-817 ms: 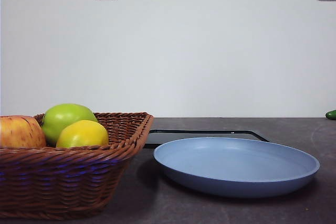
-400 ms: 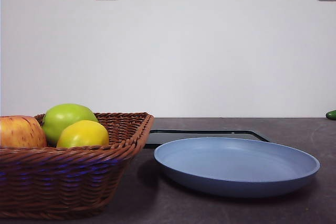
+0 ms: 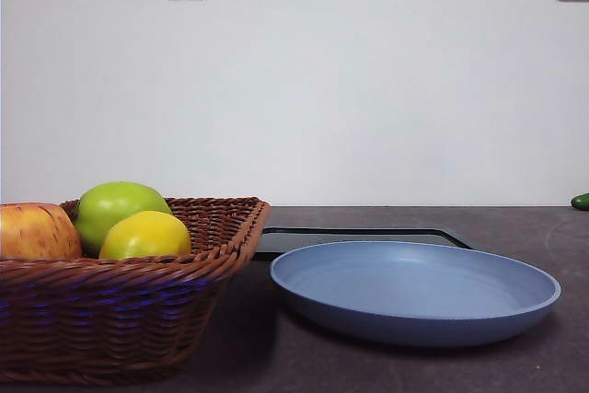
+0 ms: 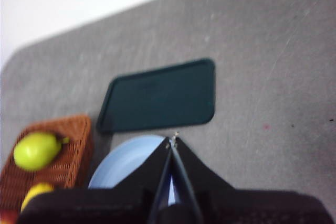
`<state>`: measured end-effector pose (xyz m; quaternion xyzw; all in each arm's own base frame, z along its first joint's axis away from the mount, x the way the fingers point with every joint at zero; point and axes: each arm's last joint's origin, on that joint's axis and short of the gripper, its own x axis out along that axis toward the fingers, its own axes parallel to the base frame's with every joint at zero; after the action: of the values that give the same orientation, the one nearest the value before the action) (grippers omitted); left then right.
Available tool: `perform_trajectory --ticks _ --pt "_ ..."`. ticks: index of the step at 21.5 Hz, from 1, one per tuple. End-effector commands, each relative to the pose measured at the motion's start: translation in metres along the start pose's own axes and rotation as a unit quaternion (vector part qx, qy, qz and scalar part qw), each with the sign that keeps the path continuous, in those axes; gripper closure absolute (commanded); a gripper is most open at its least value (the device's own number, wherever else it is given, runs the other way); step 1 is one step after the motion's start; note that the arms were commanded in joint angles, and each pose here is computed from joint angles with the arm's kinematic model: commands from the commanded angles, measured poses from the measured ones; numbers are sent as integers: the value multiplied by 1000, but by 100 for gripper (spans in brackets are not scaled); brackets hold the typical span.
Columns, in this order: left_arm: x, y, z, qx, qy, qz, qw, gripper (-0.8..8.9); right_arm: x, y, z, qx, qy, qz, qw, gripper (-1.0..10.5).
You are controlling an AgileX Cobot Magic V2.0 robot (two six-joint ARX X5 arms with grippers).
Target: Take the lemon from the basket,put the lemon in the plate,hand out the plate
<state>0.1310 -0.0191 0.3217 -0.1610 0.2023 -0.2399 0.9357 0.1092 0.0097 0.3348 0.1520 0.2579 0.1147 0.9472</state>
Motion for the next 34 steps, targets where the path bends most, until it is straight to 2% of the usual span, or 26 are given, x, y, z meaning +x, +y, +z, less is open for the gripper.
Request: perform_trajectory --ticks 1,5,7,9,11,12,13,14,15,16,20,24,29,34 --pt "8 -1 14 16 27 -29 999 806 7 3 15 -46 42 19 998 943" --pt "22 -1 24 22 87 -33 995 806 27 1 23 -47 117 35 991 943" --pt "29 -2 26 23 134 -33 990 806 43 -3 21 -39 163 51 985 935" --pt "38 -2 25 28 181 -19 983 807 61 -8 18 -33 210 60 975 886" --pt "46 -3 21 36 204 -25 978 802 78 -13 17 -30 239 58 969 807" --pt "48 -4 21 38 208 -28 977 772 87 -15 16 -25 253 57 965 758" --pt "50 -5 21 40 208 -31 977 697 94 -17 15 -22 264 56 963 725" --pt "50 -7 21 44 205 -34 977 572 103 -18 13 -19 278 56 959 697" --pt "51 -8 22 48 200 -38 978 505 110 -20 11 -16 291 56 955 695" --pt "52 -9 22 49 197 -41 978 482 120 -21 8 -14 307 57 950 695" --pt "53 -14 21 49 203 -57 976 478 159 -23 -8 -14 369 50 928 700" --pt "54 -16 20 44 206 -61 976 478 200 -25 -28 -19 408 30 912 702" --pt "53 -16 19 40 212 -59 975 478 235 -28 -49 -19 436 34 899 702" --pt "53 -16 18 38 216 -58 974 478 248 -27 -59 -23 446 40 894 739"
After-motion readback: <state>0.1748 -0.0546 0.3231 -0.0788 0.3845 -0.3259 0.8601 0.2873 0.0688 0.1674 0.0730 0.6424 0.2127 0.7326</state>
